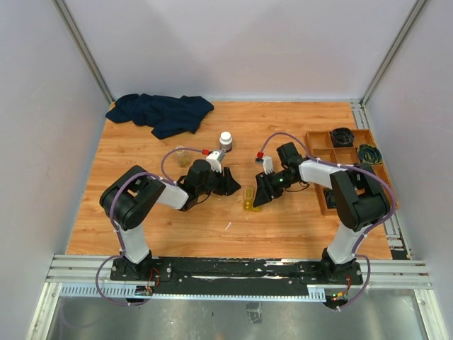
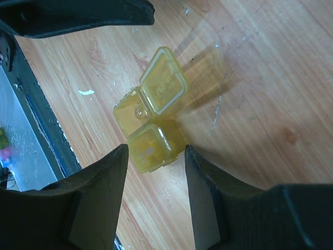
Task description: Sort the pills into containers
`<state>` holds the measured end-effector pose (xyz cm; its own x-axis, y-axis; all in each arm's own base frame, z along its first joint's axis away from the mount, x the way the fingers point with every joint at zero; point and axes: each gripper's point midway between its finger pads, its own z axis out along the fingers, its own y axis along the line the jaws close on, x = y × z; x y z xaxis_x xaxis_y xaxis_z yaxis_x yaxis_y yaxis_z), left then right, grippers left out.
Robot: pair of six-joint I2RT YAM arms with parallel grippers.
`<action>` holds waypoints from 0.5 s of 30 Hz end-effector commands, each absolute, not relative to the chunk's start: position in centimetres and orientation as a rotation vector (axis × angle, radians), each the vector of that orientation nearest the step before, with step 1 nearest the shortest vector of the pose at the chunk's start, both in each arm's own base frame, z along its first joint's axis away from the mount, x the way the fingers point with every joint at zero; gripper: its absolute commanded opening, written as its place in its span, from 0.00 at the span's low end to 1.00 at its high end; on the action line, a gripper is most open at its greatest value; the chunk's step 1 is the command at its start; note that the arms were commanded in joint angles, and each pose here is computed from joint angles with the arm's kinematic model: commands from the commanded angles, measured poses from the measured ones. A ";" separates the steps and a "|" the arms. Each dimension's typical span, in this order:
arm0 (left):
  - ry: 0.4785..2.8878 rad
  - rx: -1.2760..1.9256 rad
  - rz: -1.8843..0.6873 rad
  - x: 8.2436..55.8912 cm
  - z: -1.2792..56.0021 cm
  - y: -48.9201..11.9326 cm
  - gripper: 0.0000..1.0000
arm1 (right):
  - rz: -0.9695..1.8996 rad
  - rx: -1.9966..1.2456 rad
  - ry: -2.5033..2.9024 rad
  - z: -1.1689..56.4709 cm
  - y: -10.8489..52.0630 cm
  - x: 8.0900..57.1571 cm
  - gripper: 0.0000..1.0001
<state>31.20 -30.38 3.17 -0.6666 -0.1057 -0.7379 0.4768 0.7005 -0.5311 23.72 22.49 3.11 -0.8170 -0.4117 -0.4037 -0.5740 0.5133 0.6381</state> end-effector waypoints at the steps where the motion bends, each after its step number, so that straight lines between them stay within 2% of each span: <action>1: 2.121 0.322 -0.970 30.9 2.7 -30.8 0.51 | 1.129 -0.889 2.611 2.1 22.2 23.1 0.49; 15: 2.121 0.386 -1.026 30.0 2.1 -31.4 0.51 | 1.068 -0.912 2.646 1.5 22.0 23.5 0.40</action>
